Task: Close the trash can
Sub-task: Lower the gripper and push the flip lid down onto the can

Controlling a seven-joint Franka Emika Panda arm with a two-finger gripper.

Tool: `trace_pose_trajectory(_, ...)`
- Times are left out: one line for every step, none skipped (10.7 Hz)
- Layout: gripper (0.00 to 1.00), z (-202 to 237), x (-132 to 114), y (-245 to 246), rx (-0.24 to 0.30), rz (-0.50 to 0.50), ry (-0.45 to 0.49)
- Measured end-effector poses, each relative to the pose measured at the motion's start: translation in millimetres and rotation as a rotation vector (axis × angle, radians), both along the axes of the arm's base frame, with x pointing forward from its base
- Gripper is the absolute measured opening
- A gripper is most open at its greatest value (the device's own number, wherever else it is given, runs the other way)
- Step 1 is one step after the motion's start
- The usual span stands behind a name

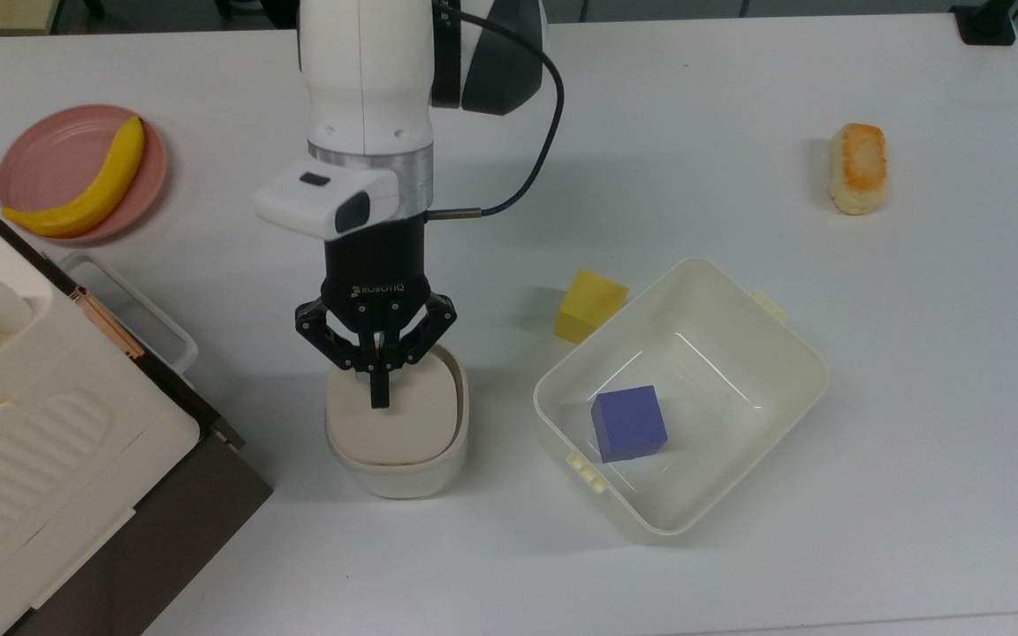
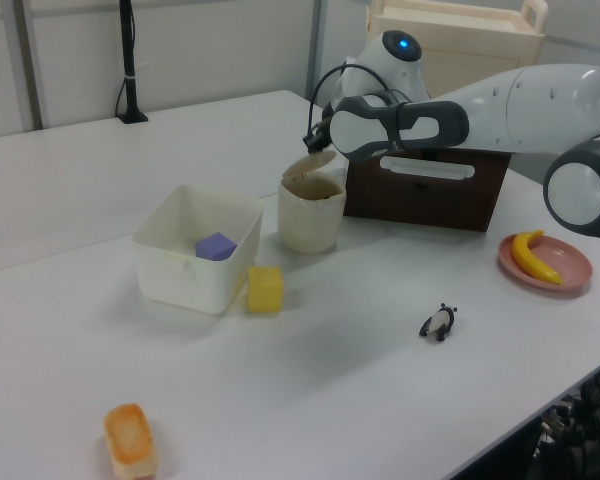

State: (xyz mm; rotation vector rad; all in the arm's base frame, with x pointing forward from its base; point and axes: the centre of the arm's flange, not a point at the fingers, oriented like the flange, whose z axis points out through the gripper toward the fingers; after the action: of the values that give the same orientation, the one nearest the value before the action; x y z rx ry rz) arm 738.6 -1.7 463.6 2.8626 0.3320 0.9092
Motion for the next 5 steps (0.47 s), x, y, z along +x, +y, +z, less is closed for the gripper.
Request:
trace_pose_trajectory(0.01,-9,-3,-1,-0.014,0.011,0.073)
trace_pose_trajectory(0.01,-18,-6,-1,-0.021,0.017,0.139)
trace_pose_trajectory(0.01,-27,-9,-1,-0.023,0.018,0.188)
trace_pose_trajectory(0.01,-32,-10,0,-0.024,0.020,0.203)
trace_pose_trajectory(0.01,-32,-10,0,-0.024,0.020,0.203)
